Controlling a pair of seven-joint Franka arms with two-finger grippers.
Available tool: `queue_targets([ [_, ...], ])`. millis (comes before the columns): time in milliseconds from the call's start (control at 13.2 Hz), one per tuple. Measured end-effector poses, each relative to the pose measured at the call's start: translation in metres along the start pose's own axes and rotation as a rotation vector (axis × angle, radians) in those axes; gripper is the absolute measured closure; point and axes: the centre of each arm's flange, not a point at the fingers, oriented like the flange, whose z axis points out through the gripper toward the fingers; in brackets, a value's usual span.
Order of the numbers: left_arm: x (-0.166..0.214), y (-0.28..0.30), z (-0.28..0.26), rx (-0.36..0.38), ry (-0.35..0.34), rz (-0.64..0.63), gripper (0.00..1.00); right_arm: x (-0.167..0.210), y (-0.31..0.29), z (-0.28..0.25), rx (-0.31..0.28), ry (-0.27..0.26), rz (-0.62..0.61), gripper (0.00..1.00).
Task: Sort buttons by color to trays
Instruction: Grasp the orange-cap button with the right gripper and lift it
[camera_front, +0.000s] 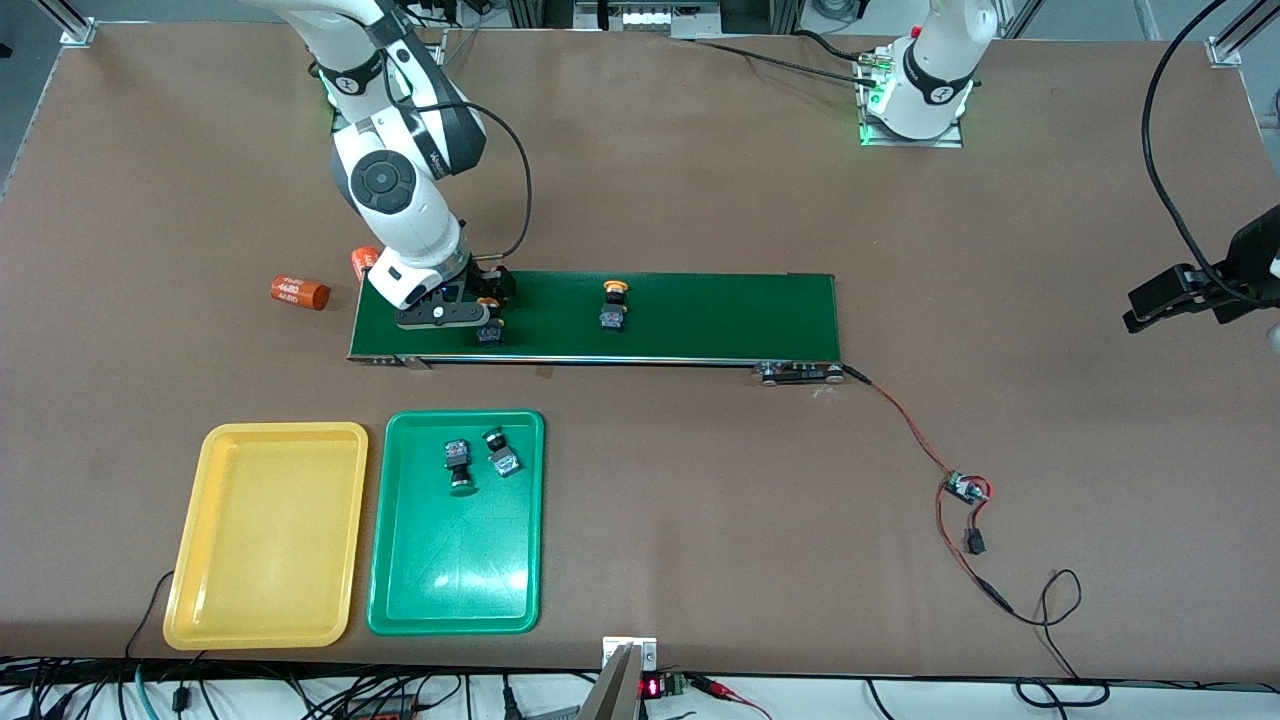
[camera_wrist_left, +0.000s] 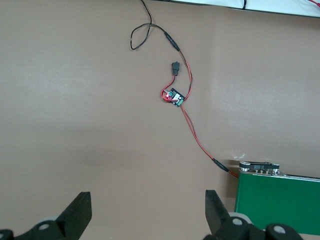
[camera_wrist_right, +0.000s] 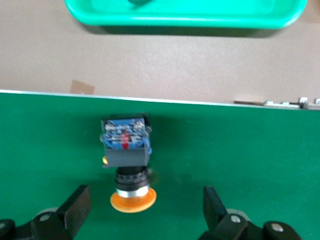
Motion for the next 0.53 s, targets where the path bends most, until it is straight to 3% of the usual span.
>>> queue_targets([
  [455,0.0,-0.001,-0.001,0.0,0.001,-0.001,0.0,0.008,0.006,0.016,0.009,0.002,0.017,0.0],
  [531,0.0,-0.002,0.0,0.0,0.001,-0.003,0.0,0.009,0.007,0.021,0.012,0.004,0.02,0.07],
])
